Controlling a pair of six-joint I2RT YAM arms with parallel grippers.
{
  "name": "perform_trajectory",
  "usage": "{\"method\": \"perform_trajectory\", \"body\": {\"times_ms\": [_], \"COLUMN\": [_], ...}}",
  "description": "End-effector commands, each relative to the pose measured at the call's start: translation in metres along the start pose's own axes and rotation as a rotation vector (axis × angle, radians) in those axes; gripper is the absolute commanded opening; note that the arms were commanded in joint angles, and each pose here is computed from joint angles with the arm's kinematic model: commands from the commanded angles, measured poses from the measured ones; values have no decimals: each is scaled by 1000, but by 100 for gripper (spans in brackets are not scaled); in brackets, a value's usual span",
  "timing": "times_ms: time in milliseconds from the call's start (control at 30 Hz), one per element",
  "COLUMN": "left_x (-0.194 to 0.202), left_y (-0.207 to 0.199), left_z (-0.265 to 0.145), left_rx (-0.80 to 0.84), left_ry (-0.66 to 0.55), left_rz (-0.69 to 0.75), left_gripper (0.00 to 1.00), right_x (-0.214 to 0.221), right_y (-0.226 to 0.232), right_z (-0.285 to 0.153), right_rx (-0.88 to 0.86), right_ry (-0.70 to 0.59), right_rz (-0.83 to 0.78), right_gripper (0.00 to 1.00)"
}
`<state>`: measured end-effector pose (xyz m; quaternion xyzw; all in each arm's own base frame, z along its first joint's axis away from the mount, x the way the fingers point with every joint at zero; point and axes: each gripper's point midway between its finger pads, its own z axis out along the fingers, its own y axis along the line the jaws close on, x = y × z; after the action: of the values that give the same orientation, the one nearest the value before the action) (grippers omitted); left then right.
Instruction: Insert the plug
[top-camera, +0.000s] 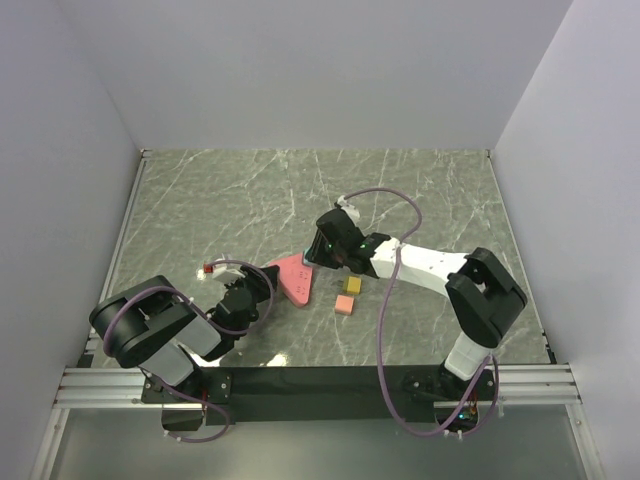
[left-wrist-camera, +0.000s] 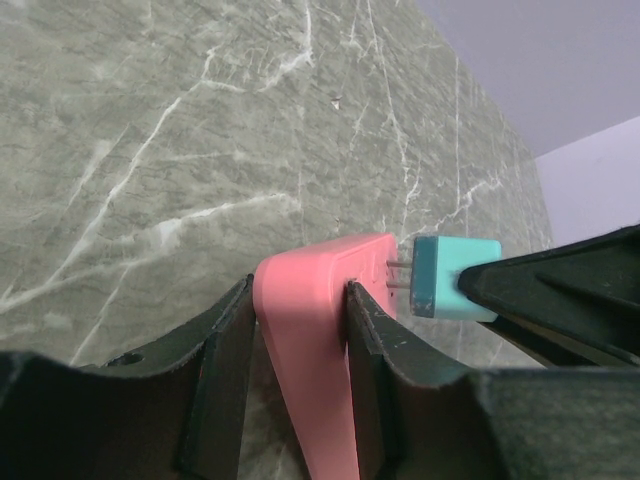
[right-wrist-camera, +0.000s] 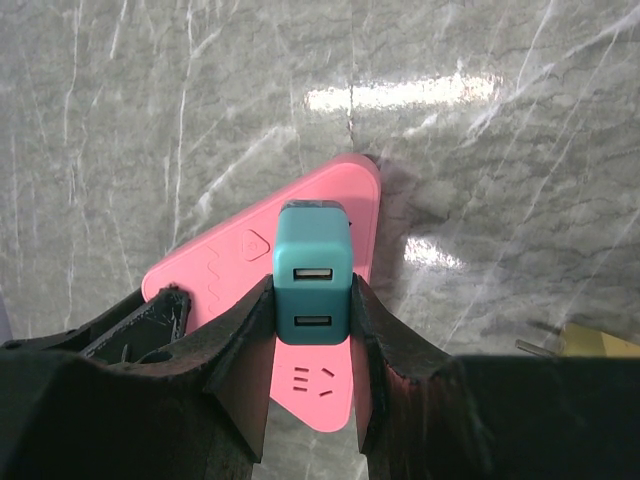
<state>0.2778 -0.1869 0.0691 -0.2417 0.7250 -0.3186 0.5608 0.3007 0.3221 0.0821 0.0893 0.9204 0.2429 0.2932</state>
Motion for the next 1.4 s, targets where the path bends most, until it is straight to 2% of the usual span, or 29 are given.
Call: {"method": "perform_trajectory", "body": {"times_ms": [0, 400, 933, 1367], "left_x": [4, 12, 18, 27], "left_y": [-8, -17, -21, -41], "left_z": [-3, -2, 0, -2], "left_rx": [50, 101, 123, 260], "left_ry": [17, 45, 66, 94], "left_rz": [40, 58, 77, 145], "left_gripper": [0, 0, 0, 0], "right_x": [13, 11, 29, 30], "right_y": [-24, -22, -24, -21], "right_z": [12, 22, 39, 54], "right_rx": [99, 107, 96, 92], "right_ry": [56, 71, 139, 193], "right_rz": [-31, -65, -86, -170], "right_gripper": [0, 0, 0, 0]}}
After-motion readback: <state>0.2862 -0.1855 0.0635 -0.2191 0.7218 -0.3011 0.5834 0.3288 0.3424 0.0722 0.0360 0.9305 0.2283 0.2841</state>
